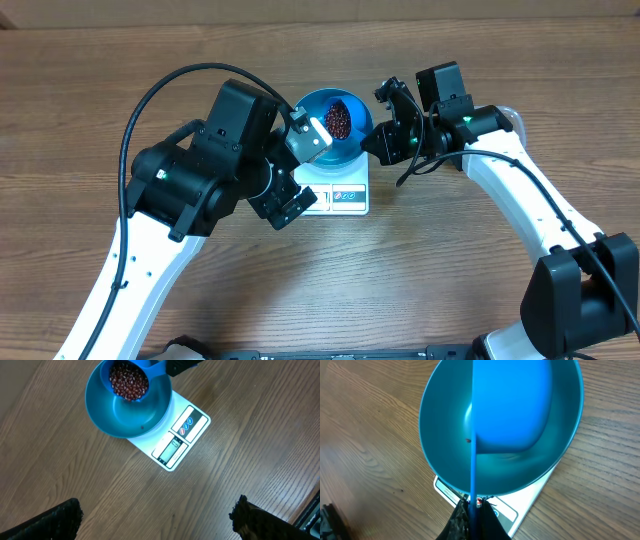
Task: Scoop item into bowl and weigh 150g on scale
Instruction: 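Tilt the blue cup with the right gripper to pour beans into the bowl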
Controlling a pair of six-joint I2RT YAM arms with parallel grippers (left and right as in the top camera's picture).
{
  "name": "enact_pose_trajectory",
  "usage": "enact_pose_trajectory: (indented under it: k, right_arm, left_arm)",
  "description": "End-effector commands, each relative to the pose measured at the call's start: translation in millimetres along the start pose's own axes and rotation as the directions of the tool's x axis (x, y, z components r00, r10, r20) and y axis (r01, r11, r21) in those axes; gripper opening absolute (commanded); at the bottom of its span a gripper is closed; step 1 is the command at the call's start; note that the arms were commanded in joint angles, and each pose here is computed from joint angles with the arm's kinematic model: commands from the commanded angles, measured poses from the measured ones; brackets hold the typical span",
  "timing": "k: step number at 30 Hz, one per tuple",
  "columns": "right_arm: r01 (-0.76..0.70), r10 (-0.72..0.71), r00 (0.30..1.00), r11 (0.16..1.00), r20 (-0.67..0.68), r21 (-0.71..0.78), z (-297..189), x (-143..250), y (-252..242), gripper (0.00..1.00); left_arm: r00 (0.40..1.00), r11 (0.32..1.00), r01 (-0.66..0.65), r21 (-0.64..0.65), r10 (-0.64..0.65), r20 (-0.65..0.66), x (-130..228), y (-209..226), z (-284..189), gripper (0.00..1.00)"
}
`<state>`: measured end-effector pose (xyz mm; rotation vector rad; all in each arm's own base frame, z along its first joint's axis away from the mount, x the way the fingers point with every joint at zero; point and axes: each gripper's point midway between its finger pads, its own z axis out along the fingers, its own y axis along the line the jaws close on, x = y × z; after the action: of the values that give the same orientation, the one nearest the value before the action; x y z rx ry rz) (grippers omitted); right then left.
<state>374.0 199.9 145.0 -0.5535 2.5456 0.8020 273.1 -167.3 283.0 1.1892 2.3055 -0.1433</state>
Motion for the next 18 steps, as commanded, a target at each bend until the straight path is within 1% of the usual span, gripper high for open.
enact_pose_trajectory:
  k: [1,18]
  right_arm:
    - [0.073,-0.073,0.996,0.997,0.055,0.002,-12.5,-18.0,9.6,0.04]
    - [0.150,-0.152,0.988,0.987,0.024,0.054,-12.4,-11.9,0.6,0.04]
  left_arm:
    - [1.000,1.000,0.002,-0.015,-0.001,0.020,-3.7,3.1,-7.3,1.00]
    - [1.000,1.000,0.002,-0.015,-0.001,0.020,-3.7,3.1,-7.3,0.99]
